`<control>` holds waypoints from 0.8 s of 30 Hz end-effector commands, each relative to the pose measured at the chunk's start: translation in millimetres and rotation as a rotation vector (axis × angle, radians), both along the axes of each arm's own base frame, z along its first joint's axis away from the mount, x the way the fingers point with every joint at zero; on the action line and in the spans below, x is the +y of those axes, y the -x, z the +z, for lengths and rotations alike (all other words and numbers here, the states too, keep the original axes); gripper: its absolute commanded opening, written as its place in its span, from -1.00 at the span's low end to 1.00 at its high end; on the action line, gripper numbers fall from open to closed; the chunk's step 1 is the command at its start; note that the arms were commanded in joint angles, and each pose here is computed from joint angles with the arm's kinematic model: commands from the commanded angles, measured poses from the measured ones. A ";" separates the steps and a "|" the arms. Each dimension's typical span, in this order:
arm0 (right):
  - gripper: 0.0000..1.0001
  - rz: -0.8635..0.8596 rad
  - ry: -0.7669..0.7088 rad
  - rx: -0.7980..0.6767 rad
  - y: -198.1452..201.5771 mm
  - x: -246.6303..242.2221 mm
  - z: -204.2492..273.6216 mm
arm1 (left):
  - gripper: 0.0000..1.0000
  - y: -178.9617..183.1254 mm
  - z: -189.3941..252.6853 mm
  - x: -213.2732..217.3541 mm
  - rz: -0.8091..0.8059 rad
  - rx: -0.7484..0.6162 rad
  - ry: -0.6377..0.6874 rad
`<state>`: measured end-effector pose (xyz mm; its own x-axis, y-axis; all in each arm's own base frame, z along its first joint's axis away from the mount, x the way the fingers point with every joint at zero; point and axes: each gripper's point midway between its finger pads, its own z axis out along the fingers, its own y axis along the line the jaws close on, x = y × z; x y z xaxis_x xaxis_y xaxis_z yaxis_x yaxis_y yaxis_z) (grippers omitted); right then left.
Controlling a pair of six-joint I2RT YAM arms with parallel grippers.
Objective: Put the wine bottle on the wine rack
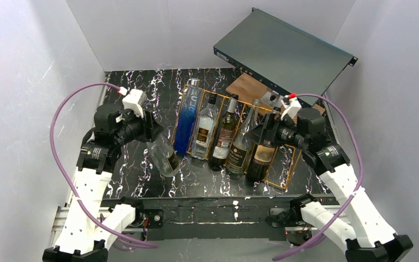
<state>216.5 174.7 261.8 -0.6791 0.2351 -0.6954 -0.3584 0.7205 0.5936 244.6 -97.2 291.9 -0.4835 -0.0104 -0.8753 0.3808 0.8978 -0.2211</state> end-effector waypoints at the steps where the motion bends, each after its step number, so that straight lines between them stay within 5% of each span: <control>1: 0.94 0.058 -0.037 -0.072 3.6 42.4 21.4 | -1.00 25.3 29.4 -46.1 -0.226 -0.041 0.141; 12: 0.97 0.166 0.217 -0.238 39.4 136.8 7.3 | -1.00 35.3 10.5 -106.3 -0.377 -0.120 0.098; 18: 0.97 0.151 0.458 -0.377 40.4 137.7 -6.2 | -1.00 39.7 -9.2 -124.2 -0.457 -0.266 0.031; 24: 0.97 0.158 0.463 -0.405 42.3 132.4 -7.0 | -1.00 41.0 -22.1 -130.8 -0.498 -0.269 0.030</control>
